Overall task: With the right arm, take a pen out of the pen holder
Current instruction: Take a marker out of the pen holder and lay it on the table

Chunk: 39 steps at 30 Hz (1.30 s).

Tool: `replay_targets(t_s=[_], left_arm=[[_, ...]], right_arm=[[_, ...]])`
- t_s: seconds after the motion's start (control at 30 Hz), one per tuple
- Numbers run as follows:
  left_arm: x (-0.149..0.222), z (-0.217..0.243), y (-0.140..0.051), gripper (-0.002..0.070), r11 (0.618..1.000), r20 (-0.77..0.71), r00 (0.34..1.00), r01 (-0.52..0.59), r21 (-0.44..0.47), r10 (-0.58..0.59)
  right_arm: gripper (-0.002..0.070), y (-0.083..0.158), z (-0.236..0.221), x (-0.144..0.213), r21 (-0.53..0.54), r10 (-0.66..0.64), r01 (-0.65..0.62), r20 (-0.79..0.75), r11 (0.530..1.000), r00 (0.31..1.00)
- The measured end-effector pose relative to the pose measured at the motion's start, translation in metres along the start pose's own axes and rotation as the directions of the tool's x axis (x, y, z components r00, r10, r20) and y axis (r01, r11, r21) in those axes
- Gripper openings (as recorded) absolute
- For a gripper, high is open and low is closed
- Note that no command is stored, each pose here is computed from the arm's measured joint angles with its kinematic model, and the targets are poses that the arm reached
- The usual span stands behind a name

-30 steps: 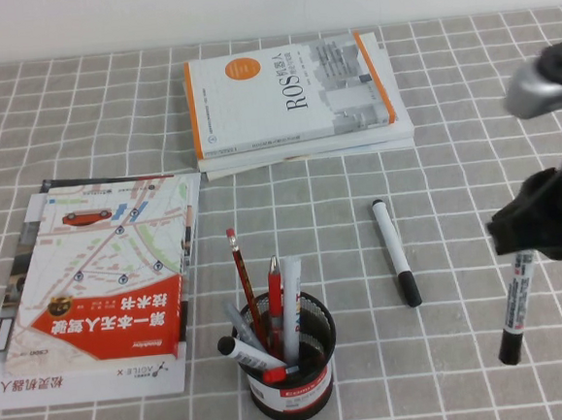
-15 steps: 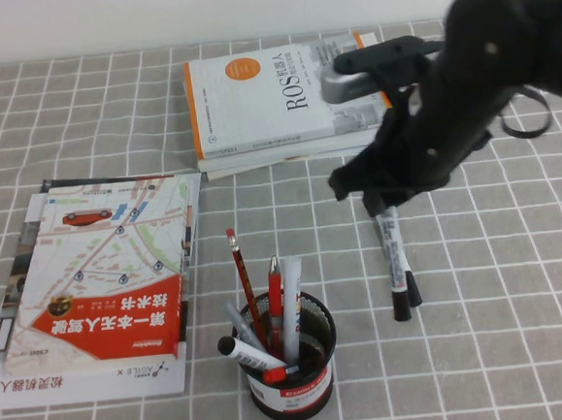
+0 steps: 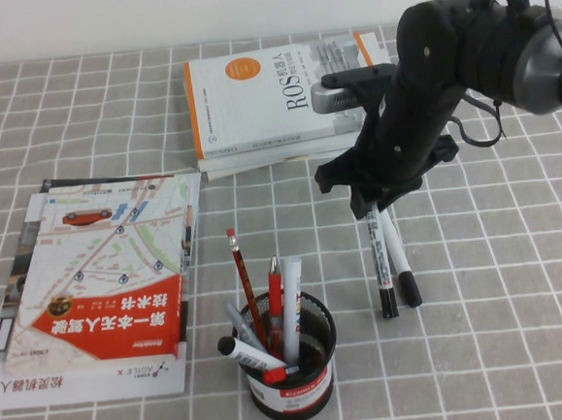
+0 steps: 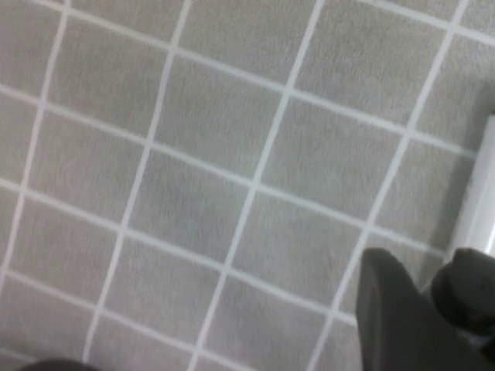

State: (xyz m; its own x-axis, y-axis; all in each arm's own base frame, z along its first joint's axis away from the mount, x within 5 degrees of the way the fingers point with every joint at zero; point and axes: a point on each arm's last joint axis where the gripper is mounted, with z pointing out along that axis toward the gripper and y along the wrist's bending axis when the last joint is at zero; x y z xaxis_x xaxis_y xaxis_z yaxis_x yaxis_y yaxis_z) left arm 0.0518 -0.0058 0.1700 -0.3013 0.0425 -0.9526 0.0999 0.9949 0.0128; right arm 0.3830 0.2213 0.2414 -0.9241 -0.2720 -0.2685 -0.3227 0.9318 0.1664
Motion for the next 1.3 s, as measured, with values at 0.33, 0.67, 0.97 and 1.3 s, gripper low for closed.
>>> replay_targets(t_s=[0.33, 0.67, 0.97, 1.3], left_arm=[[0.000, 0.000, 0.000, -0.0003, 1.000, 0.000, 1.000, 0.000, 0.000, 0.000], [0.000, 0.000, 0.000, -0.0003, 1.000, 0.000, 1.000, 0.000, 0.000, 0.000], [0.000, 0.000, 0.000, -0.0003, 1.000, 0.000, 1.000, 0.000, 0.000, 0.000], [0.000, 0.000, 0.000, -0.0003, 1.000, 0.000, 1.000, 0.000, 0.000, 0.000]], right_arm=[[0.0098, -0.010, 0.027, -0.008, -0.009, 0.033, -0.033, 0.018, 0.999, 0.999], [0.0163, -0.013, 0.038, -0.011, -0.008, 0.039, -0.039, 0.031, 0.999, 0.999], [0.0281, -0.012, 0.031, -0.013, -0.012, 0.038, -0.037, 0.056, 0.999, 0.998], [0.0053, 0.016, -0.076, 0.031, -0.025, -0.112, 0.122, 0.242, 0.992, 0.964]])
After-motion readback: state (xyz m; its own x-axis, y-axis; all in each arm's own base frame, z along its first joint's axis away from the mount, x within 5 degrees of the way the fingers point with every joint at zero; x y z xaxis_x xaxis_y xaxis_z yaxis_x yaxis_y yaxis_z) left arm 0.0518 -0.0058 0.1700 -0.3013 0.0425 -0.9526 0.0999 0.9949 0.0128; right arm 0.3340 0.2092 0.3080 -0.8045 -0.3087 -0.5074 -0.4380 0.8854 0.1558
